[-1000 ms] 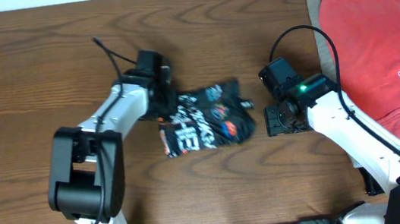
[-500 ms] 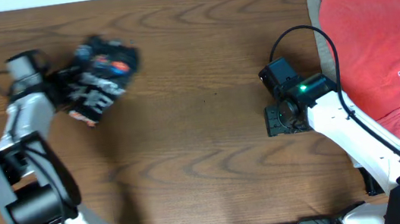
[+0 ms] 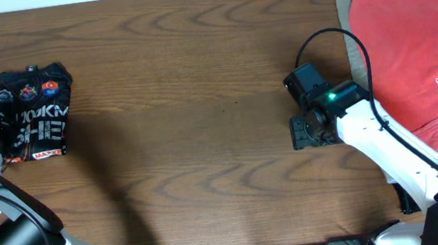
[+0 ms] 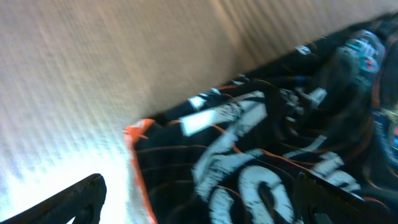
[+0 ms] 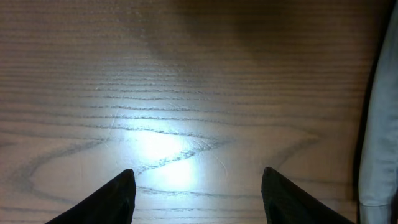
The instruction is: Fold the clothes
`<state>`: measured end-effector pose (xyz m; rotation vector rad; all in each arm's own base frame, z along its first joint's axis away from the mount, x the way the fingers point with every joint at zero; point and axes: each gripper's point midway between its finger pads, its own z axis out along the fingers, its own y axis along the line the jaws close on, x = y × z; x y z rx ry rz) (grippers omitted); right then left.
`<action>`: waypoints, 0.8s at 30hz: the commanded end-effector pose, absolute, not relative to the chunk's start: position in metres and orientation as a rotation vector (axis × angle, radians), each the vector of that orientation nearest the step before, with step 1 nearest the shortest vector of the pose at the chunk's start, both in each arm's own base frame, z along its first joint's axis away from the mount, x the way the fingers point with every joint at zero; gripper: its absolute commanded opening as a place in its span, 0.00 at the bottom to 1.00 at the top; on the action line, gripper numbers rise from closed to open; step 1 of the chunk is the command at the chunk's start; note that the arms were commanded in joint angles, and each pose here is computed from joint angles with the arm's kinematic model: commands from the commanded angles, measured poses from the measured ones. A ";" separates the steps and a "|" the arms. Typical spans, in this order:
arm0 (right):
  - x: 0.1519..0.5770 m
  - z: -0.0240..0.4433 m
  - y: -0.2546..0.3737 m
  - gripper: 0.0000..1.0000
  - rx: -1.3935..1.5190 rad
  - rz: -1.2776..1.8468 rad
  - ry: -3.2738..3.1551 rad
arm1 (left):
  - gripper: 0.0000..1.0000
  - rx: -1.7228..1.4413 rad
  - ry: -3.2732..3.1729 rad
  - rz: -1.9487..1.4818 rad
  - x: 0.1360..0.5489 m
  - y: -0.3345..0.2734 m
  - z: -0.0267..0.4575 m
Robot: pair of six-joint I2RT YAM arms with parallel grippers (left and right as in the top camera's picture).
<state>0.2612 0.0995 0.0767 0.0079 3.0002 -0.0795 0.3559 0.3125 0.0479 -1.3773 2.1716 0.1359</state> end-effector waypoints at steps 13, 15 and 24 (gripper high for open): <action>0.304 0.094 0.124 0.99 0.202 0.312 2.863 | 0.98 -0.823 2.412 -0.162 0.429 0.141 0.101; 0.312 0.097 0.121 0.99 0.233 0.373 2.839 | 0.98 -0.725 2.512 -0.201 0.431 0.095 0.089; 0.299 0.089 0.073 0.99 0.193 0.306 2.933 | 0.98 -0.339 3.025 -0.241 0.347 -0.055 0.048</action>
